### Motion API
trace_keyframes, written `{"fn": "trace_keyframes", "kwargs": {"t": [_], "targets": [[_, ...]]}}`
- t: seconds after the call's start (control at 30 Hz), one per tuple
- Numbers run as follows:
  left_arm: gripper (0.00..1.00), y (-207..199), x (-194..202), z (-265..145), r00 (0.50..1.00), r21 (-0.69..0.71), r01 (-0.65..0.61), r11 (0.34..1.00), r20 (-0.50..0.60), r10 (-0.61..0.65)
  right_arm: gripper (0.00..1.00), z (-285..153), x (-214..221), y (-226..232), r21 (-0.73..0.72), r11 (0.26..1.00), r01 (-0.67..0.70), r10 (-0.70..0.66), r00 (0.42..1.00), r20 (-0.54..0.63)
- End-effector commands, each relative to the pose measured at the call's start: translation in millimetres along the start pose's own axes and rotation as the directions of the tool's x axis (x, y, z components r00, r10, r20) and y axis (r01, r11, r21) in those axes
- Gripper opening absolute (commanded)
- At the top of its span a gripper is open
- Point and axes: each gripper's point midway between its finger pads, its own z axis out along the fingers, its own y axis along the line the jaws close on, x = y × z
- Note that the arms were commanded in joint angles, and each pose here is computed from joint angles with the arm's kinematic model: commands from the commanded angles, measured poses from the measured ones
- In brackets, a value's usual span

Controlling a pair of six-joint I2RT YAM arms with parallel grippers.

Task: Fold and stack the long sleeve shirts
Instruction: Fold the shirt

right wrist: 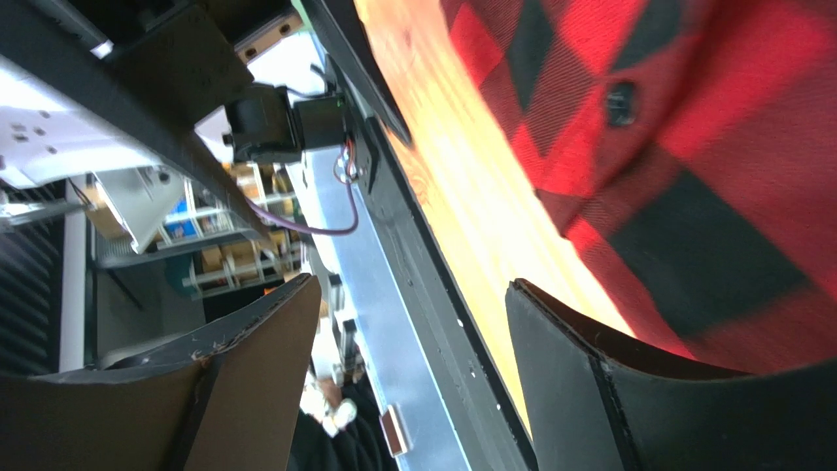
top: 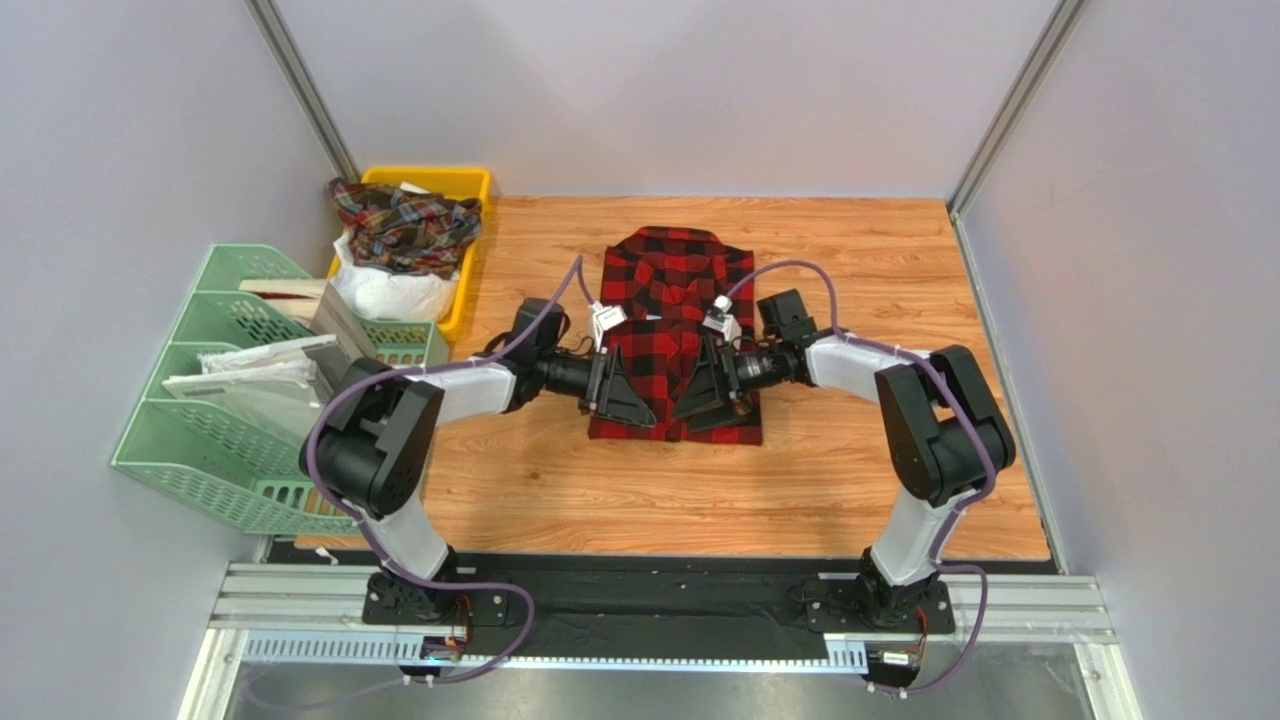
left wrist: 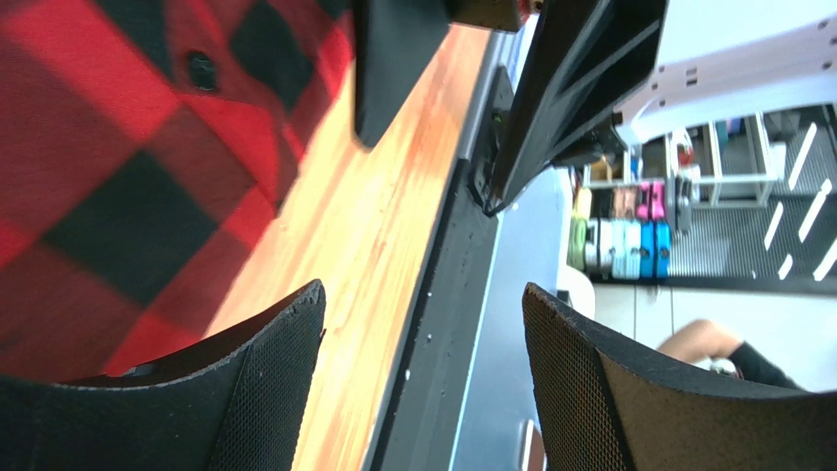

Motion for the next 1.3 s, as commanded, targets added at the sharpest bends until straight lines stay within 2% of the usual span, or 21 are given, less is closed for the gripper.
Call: {"fn": "trace_keyframes", "kwargs": {"t": [0.0, 0.07, 0.1, 0.2, 0.3, 0.37, 0.4, 0.43, 0.5, 0.63, 0.67, 0.7, 0.83, 0.93, 1.1, 1.17, 1.27], "targets": [[0.78, 31.6, 7.8, 12.9, 0.996, -0.035, 0.083, 0.996, -0.015, -0.083, 0.76, 13.4, 2.9, -28.2, 0.015, 0.999, -0.050, 0.051, 0.998, -0.034], [0.78, 52.9, 6.6, 10.7, 0.997, -0.082, 0.083, 0.993, 0.001, -0.083, 0.75, 12.7, 3.1, -43.7, 0.025, 0.996, -0.088, 0.089, 0.995, -0.040], [0.78, 64.0, 11.3, 11.2, 0.993, -0.097, 0.120, 0.988, -0.009, -0.121, 0.75, 12.0, 5.6, -61.5, 0.034, 0.995, -0.097, 0.099, 0.994, -0.047], [0.77, 75.5, 23.8, 6.2, 0.985, -0.119, 0.166, 0.979, -0.029, -0.171, 0.74, 5.0, 23.8, -79.0, 0.064, 0.987, -0.146, 0.151, 0.985, -0.079], [0.77, 48.9, 26.7, -1.7, 0.991, -0.050, 0.114, 0.992, -0.060, -0.117, 0.74, -2.0, 31.5, -49.6, 0.012, 0.988, -0.152, 0.152, 0.982, -0.108], [0.77, 24.8, 16.8, -7.1, 0.997, -0.006, 0.051, 0.999, -0.055, -0.051, 0.76, -13.3, 13.0, -8.0, -0.022, 0.997, -0.080, 0.078, 0.996, -0.048], [0.77, 3.9, -0.1, -12.2, 1.000, 0.009, -0.017, 1.000, -0.024, 0.017, 0.77, -19.0, 3.1, 6.6, -0.029, 0.998, -0.050, 0.050, 0.999, -0.013], [0.78, -5.4, -9.5, -13.7, 0.999, 0.017, -0.031, 0.999, -0.006, 0.032, 0.77, -27.1, -17.4, 28.3, -0.038, 0.999, 0.018, -0.017, 0.999, 0.046], [0.78, -23.0, -43.0, -13.3, 0.996, 0.026, -0.071, 0.997, 0.050, 0.070, 0.79, -31.2, -41.0, 38.6, -0.015, 0.998, 0.068, -0.066, 0.993, 0.102], [0.78, -18.3, -105.1, -0.2, 0.988, 0.016, -0.067, 0.998, 0.138, 0.064, 0.80, -25.5, -97.5, 38.0, -0.009, 0.993, 0.117, -0.114, 0.979, 0.171], [0.78, -3.0, -117.7, 7.2, 0.986, 0.011, -0.044, 0.999, 0.161, 0.042, 0.79, -21.9, -112.9, 35.5, -0.023, 0.997, 0.080, -0.075, 0.981, 0.178], [0.77, -6.6, -132.9, 10.0, 0.983, 0.025, -0.019, 1.000, 0.182, 0.014, 0.79, -19.3, -124.7, 35.4, -0.034, 0.994, 0.103, -0.095, 0.975, 0.201], [0.77, 22.1, -154.8, 18.6, 0.972, 0.004, 0.006, 1.000, 0.236, -0.007, 0.76, -9.2, -151.2, 12.5, -0.034, 0.997, 0.068, -0.058, 0.974, 0.218], [0.77, 58.7, -164.7, 17.9, 0.957, -0.035, 0.076, 0.997, 0.284, -0.063, 0.72, -4.8, -166.9, -26.9, -0.020, 1.000, 0.019, -0.014, 0.972, 0.237], [0.77, 122.8, -160.6, 5.7, 0.932, -0.169, 0.238, 0.957, 0.316, -0.176, 0.70, 3.5, -170.8, -85.4, 0.027, 0.999, -0.032, 0.025, 0.973, 0.229], [0.77, 140.8, -147.0, -1.5, 0.919, -0.228, 0.297, 0.927, 0.333, -0.212, 0.70, 6.4, -169.3, -95.8, 0.043, 0.998, -0.056, 0.045, 0.972, 0.230], [0.77, 145.7, -131.6, -5.7, 0.909, -0.226, 0.335, 0.915, 0.334, -0.251, 0.69, 8.6, -168.6, -94.2, 0.037, 0.997, -0.065, 0.056, 0.973, 0.223]]}}
